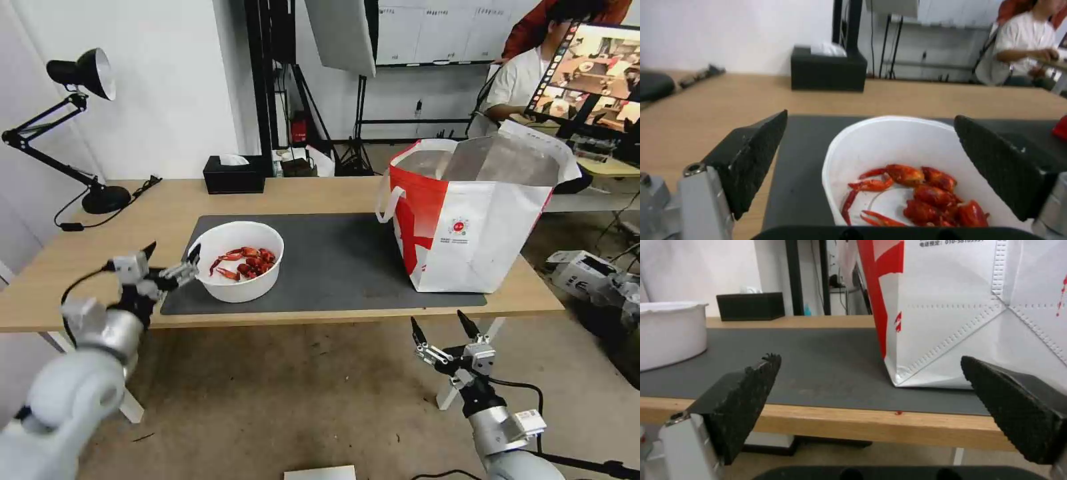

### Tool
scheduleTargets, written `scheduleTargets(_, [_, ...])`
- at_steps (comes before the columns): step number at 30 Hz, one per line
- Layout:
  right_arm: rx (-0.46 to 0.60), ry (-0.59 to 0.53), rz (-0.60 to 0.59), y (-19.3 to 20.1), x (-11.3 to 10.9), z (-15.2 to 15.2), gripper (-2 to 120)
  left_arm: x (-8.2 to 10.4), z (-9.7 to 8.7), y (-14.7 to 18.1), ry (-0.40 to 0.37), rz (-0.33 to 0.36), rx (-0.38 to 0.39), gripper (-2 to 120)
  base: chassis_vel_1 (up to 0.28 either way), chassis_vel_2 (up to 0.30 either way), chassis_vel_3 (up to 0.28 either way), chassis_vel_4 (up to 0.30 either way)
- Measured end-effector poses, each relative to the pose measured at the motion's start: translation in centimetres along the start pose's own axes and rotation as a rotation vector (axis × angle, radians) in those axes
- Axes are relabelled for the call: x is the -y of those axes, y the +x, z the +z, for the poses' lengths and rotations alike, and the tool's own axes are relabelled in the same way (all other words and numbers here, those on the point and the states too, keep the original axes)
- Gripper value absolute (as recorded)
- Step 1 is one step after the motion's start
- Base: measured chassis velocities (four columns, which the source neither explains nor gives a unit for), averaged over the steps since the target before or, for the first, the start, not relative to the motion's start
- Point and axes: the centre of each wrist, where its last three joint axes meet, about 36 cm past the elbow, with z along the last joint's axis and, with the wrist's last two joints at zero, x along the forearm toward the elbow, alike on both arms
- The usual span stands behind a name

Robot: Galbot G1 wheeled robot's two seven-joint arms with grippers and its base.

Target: Pick up the trash from the table and place it into the takeout bag.

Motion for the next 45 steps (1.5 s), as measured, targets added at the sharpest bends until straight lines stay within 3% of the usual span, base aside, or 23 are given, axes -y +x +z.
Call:
scheduleTargets(2, [0.000, 0.000, 0.000, 0.0, 0.0, 0.0, 100, -0.2, -0.8, -0.6, 0.004, -0.003, -0.045, 100, 0.000, 0.000, 0.000, 0.000])
scheduleTargets(5, [0.000, 0.000, 0.000, 0.0, 0.0, 0.0, 100, -0.8, -3.4, -2.7, 0.063, -0.021, -0.248, 100, 0.000, 0.000, 0.000, 0.000])
scheduleTargets(13, [0.001, -0.001, 0.000, 0.0, 0.0, 0.0, 100, -1.2, -4.9, -5.4, 0.087, -0.054, -0.388, 100, 0.000, 0.000, 0.000, 0.000])
scheduleTargets(30, [0.001, -0.001, -0.001, 0.0, 0.0, 0.0, 100, -1.6, -3.2, -6.8, 0.138, -0.092, -0.447, 100, 0.000, 0.000, 0.000, 0.000])
scheduleTargets(40, [0.001, -0.001, -0.001, 0.0, 0.0, 0.0, 100, -1.5, -2.9, -7.0, 0.184, -0.125, -0.478, 71, 0.000, 0.000, 0.000, 0.000])
scheduleTargets(45, [0.001, -0.001, -0.001, 0.0, 0.0, 0.0, 100, -1.6, -3.1, -6.9, 0.199, -0.127, -0.483, 49, 0.000, 0.000, 0.000, 0.000])
